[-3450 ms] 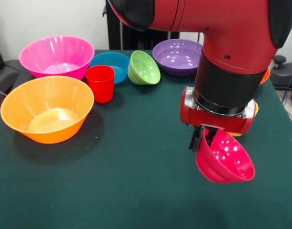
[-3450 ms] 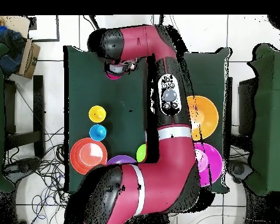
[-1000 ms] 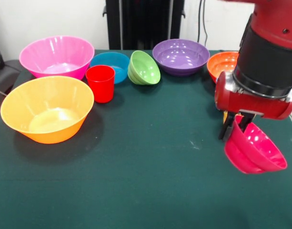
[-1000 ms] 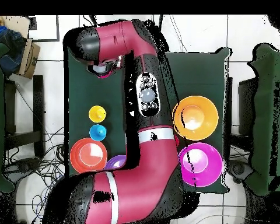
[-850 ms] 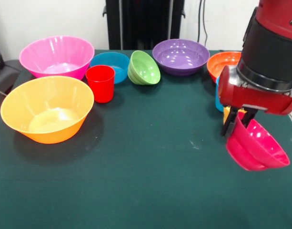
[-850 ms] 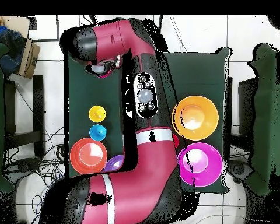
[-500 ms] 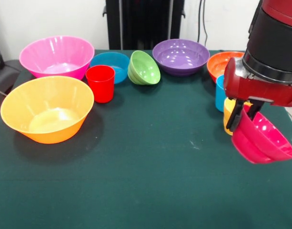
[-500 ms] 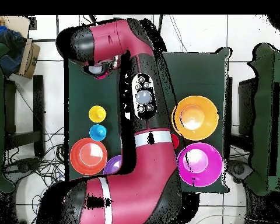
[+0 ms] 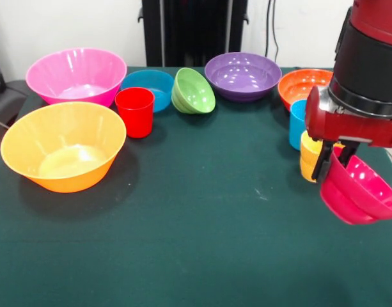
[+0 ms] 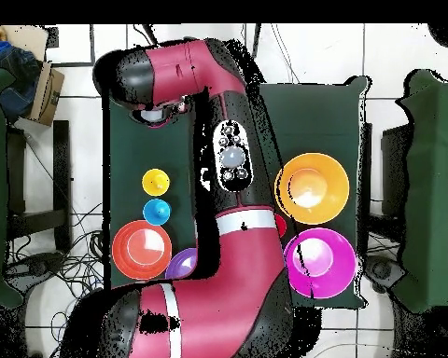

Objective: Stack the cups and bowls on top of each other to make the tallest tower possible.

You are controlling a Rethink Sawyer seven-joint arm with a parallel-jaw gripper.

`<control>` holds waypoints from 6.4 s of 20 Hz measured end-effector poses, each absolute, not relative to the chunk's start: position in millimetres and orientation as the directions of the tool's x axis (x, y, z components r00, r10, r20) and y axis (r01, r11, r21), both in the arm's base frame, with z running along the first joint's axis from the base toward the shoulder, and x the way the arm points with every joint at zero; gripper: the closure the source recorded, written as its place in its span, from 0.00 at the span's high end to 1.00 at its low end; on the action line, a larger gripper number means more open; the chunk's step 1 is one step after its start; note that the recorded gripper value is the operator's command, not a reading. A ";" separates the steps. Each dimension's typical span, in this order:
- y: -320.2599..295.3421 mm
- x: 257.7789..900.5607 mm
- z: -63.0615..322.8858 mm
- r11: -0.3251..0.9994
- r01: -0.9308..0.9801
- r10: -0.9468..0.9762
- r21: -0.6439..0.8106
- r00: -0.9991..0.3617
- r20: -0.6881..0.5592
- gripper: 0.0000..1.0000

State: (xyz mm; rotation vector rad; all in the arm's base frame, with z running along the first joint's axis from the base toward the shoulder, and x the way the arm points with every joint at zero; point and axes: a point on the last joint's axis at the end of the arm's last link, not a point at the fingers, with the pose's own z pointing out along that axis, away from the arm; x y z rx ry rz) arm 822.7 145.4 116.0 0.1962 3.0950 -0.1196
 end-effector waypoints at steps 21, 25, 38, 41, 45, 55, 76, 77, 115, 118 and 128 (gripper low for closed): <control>127.2 814.9 92.2 0.987 0.128 0.120 -0.098 -0.989 -0.084 0.00; 125.8 814.5 91.9 0.986 0.128 0.120 -0.102 -0.989 -0.084 0.00; 117.8 811.4 87.4 0.984 0.129 0.117 -0.126 -0.989 -0.095 0.00; 116.6 811.3 85.6 0.984 0.128 0.116 -0.124 -0.988 -0.103 0.00; 115.7 810.1 80.5 0.985 0.125 0.111 -0.119 -0.987 -0.119 0.00; 114.9 805.8 73.2 0.986 0.121 0.108 -0.116 -0.987 -0.117 0.00; 109.0 805.9 71.7 0.985 0.124 0.110 -0.122 -0.987 -0.117 0.00; 109.1 805.9 71.7 0.985 0.124 0.110 -0.122 -0.987 -0.117 0.00; 133.4 804.6 60.6 0.988 0.095 0.081 -0.123 -0.990 -0.116 0.00; 133.6 804.5 60.3 0.988 0.095 0.081 -0.123 -0.990 -0.115 0.00; 132.4 806.9 50.1 0.988 0.101 0.087 -0.121 -0.990 -0.113 0.00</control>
